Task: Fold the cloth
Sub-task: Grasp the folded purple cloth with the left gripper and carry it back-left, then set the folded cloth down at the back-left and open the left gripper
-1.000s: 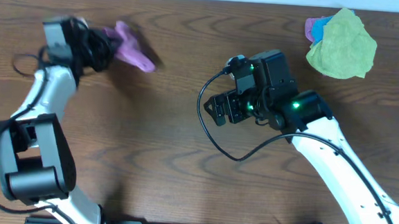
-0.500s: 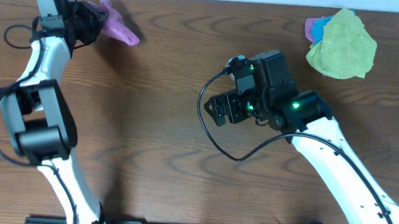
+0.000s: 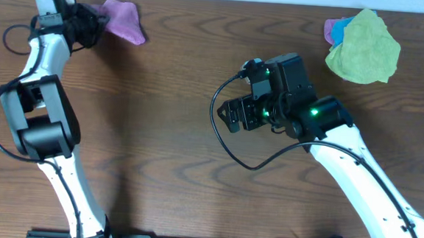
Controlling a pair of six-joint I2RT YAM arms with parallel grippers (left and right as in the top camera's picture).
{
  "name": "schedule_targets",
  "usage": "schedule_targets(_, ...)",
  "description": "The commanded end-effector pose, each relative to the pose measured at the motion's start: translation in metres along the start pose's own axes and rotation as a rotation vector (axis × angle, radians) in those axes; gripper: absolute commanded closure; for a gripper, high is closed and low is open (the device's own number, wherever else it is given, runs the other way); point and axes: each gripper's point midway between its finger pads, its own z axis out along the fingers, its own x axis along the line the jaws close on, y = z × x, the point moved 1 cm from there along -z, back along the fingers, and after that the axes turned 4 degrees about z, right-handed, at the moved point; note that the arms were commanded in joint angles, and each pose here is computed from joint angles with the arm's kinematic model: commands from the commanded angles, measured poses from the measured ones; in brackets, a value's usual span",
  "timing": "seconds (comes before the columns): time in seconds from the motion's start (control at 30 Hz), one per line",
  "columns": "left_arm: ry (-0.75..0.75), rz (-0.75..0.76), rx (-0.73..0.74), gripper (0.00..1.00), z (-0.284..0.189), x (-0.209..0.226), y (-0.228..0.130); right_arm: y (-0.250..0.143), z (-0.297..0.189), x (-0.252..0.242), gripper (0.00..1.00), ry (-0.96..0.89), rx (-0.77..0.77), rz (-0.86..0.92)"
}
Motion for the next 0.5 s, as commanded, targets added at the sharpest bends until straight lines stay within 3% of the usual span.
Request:
schedule_targets(0.0, 0.047, -0.009, -0.014, 0.94, -0.007, 0.017, 0.011, 0.000, -0.002, -0.001, 0.01, -0.006, -0.009, 0.028)
schedule_targets(0.47, 0.217, -0.049, 0.059, 0.94, -0.030, 0.072, 0.003, 0.002, -0.002, 0.005, 0.01, 0.034, -0.016, 0.047)
